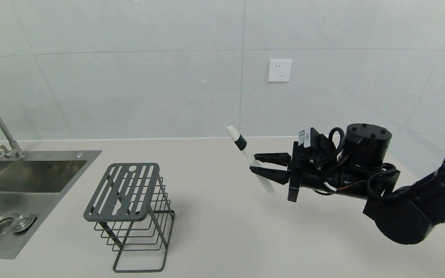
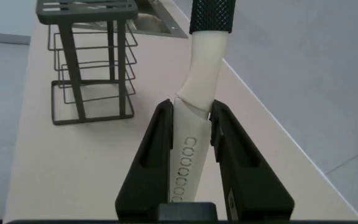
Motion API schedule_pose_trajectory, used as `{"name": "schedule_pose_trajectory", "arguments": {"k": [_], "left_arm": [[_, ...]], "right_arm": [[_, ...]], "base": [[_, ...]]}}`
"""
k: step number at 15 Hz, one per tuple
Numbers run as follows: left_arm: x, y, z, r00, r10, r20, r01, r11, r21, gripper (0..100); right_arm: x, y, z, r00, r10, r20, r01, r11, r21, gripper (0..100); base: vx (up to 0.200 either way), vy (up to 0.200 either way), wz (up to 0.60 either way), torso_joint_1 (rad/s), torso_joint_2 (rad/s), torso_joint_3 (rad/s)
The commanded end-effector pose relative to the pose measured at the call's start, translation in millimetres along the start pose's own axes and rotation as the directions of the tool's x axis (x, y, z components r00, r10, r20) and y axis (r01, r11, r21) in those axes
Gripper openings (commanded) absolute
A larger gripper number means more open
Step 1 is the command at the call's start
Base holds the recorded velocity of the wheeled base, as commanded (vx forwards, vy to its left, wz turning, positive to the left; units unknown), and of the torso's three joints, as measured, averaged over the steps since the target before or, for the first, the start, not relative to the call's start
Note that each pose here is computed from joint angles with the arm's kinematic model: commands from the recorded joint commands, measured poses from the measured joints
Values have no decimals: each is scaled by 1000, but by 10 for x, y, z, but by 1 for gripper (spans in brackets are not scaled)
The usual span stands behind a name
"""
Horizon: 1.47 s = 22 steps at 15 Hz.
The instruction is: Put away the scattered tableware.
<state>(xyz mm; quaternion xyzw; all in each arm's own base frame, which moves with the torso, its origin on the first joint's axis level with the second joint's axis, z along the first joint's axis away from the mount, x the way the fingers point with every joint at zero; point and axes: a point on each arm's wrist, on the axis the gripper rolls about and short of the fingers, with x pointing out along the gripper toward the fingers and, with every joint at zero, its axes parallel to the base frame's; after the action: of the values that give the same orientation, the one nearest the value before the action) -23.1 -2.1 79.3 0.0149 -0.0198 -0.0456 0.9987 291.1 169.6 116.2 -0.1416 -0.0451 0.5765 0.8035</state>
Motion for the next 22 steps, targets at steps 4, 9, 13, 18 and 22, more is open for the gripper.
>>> {"name": "schedule_pose_trajectory", "arguments": {"k": [4, 9, 13, 18, 22], "left_arm": [[-171, -23, 887, 871, -158, 464, 133, 987, 85, 100], [-27, 29, 879, 876, -353, 330, 435, 873, -221, 100], [195, -11, 869, 749, -635, 192, 662, 700, -268, 100], [677, -187, 961, 616, -787, 14, 748, 580, -323, 100], [1167, -372, 1027, 575, -818, 36, 797, 548, -254, 100]], "right_arm": [[-65, 196, 59, 999, 40, -4, -40, 999, 8, 0], [-84, 391, 9, 996, 89, -30, -87, 995, 45, 0], [-54, 561, 53, 990, 137, -27, -136, 990, 47, 0], [-104, 618, 65, 989, 146, -31, -144, 988, 54, 0], [-147, 625, 135, 990, 140, -17, -139, 990, 38, 0]], "base": [[0, 0, 0, 0, 0, 0], [0, 0, 0, 0, 0, 0], [0, 0, 0, 0, 0, 0], [0, 0, 0, 0, 0, 0], [0, 0, 0, 0, 0, 0]]}}
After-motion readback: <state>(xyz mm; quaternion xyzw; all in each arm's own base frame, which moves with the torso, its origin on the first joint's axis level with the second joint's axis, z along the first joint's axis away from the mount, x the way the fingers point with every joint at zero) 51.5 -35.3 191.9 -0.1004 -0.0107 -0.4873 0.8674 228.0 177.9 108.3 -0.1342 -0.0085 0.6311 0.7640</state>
